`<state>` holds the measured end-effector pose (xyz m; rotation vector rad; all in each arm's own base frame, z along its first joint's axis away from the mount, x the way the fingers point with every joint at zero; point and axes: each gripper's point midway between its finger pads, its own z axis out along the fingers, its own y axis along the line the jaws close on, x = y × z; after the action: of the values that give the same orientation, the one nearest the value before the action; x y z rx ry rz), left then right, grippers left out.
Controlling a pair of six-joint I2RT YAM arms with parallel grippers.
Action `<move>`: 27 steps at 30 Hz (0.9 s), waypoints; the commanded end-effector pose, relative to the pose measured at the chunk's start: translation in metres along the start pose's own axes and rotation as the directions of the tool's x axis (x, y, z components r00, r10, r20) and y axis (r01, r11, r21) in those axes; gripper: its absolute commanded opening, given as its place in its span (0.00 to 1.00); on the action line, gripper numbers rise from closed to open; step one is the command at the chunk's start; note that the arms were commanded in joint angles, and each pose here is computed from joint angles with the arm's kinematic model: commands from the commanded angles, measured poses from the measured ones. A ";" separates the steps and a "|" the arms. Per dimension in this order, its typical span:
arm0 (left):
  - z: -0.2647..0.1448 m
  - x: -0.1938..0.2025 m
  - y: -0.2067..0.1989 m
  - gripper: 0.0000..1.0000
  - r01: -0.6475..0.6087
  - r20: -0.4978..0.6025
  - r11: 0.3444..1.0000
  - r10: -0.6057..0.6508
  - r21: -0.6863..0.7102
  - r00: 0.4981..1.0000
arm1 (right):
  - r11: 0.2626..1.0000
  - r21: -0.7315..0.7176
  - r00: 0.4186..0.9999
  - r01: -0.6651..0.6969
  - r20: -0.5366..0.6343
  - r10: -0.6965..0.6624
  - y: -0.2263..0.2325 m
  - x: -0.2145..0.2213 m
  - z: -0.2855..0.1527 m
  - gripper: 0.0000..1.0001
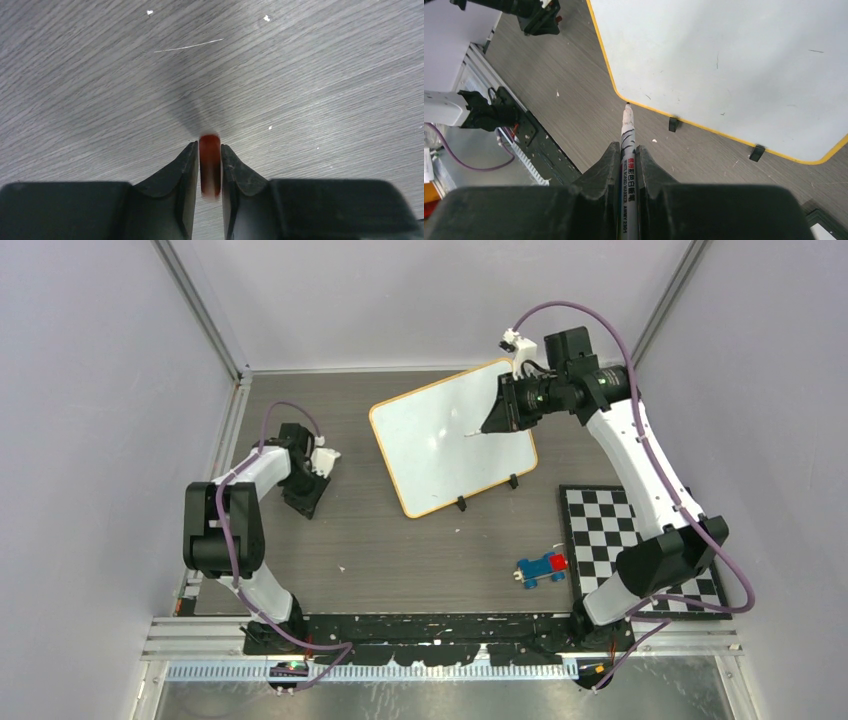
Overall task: Write a sentence on the whiteboard
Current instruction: Place the pen cap at the center of the board.
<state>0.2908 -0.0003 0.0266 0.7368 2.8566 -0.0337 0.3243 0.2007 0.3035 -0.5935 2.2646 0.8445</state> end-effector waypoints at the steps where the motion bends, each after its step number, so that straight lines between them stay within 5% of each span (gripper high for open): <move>1: -0.003 -0.005 -0.006 0.28 0.002 0.008 1.000 -0.002 0.030 1.000 | 0.997 -0.033 0.997 0.070 -0.009 -0.070 0.007 -0.004 0.002 0.00; 8: -0.018 -0.012 -0.017 0.43 0.022 0.036 0.996 -0.025 0.088 0.999 | 0.994 -0.053 0.994 0.099 -0.036 -0.101 0.008 0.004 0.003 0.00; 18: -0.087 -0.052 -0.039 0.63 0.047 0.229 0.980 -0.092 0.195 0.969 | 0.988 -0.055 0.986 0.142 -0.084 -0.146 0.015 0.011 0.010 0.00; 23: -0.132 -0.081 -0.040 0.96 0.078 0.401 0.979 -0.150 0.190 0.904 | 0.978 -0.026 0.973 0.205 -0.099 -0.207 0.023 0.009 0.014 0.00; 27: -0.171 -0.104 -0.025 1.00 0.169 0.559 0.978 -0.211 0.126 0.802 | 0.976 -0.027 0.972 0.216 -0.093 -0.217 0.026 0.002 0.017 0.00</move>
<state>0.3142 -0.0547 0.1570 0.5149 2.5404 -0.3466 0.3054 0.2293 0.2847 -0.8725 2.2900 0.7908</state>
